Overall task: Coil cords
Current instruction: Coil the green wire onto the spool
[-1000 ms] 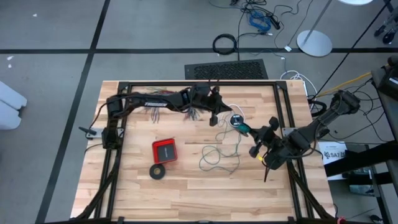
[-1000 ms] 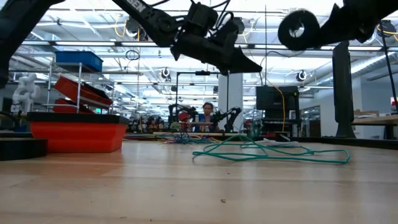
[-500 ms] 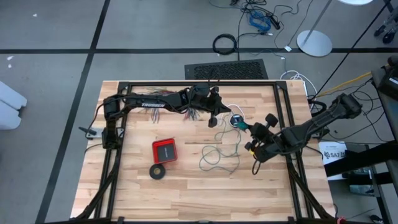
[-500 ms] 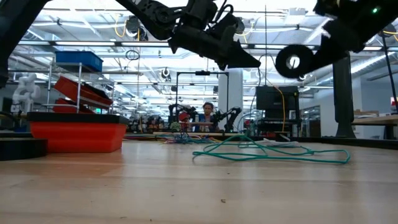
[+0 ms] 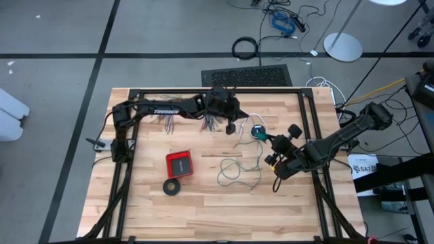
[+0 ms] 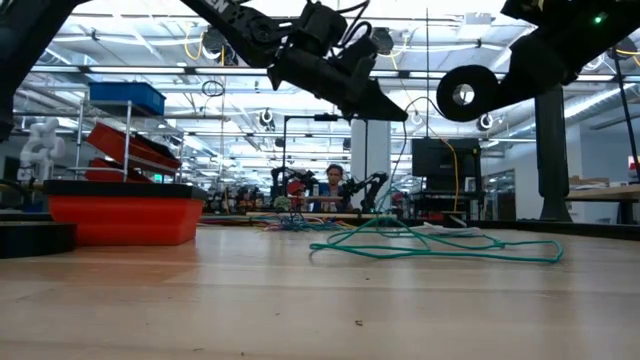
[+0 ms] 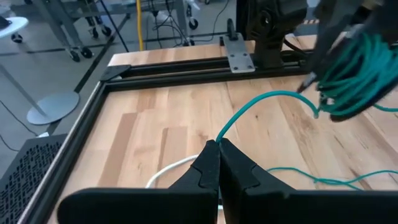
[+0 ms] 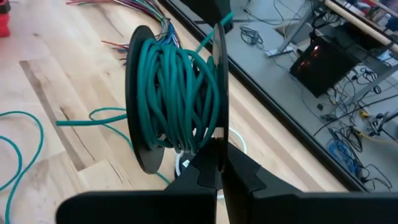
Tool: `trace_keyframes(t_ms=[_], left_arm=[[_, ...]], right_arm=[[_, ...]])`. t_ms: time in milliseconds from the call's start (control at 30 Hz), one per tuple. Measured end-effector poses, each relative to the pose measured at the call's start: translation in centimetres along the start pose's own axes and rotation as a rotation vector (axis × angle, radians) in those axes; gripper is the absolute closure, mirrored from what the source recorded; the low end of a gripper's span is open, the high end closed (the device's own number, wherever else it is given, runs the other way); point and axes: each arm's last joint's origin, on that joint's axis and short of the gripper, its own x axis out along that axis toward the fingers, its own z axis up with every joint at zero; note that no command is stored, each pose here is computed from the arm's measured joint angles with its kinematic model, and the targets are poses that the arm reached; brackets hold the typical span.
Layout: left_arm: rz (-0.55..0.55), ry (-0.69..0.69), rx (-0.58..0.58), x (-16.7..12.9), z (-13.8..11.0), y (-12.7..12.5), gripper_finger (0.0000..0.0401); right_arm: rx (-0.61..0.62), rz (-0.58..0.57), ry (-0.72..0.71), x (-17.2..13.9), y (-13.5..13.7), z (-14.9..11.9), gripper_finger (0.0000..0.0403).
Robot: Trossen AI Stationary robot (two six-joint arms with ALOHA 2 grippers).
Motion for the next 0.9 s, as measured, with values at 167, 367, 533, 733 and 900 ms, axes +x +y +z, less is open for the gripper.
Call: trace_keyframes(t_ms=[167, 367, 533, 733, 900], left_arm=[[0.008, -0.008, 0.0, -0.1, 0.0, 0.3, 0.0401], [0.006, -0.01, -0.001, -0.1, 0.0, 0.3, 0.0401], [-0.004, -0.011, -0.004, -0.1, 0.1, 0.2, 0.0401], [-0.053, -0.028, -0.038, 0.2, 0.4, -0.8, 0.0401], [-0.098, -0.045, -0.036, 0.6, 0.8, -2.1, 0.0401]], right_arm=[[-0.061, 0.029, -0.009, 0.0, 0.4, 0.3, 0.0403], [-0.097, 0.055, 0.058, 0.8, 0.1, 0.5, 0.0403], [-0.113, 0.019, 0.083, 1.6, -0.4, 0.6, 0.0403], [-0.114, -0.065, 0.113, 2.9, -1.4, 0.9, 0.0403], [-0.104, -0.145, 0.098, 3.8, -2.1, 1.4, 0.0403]])
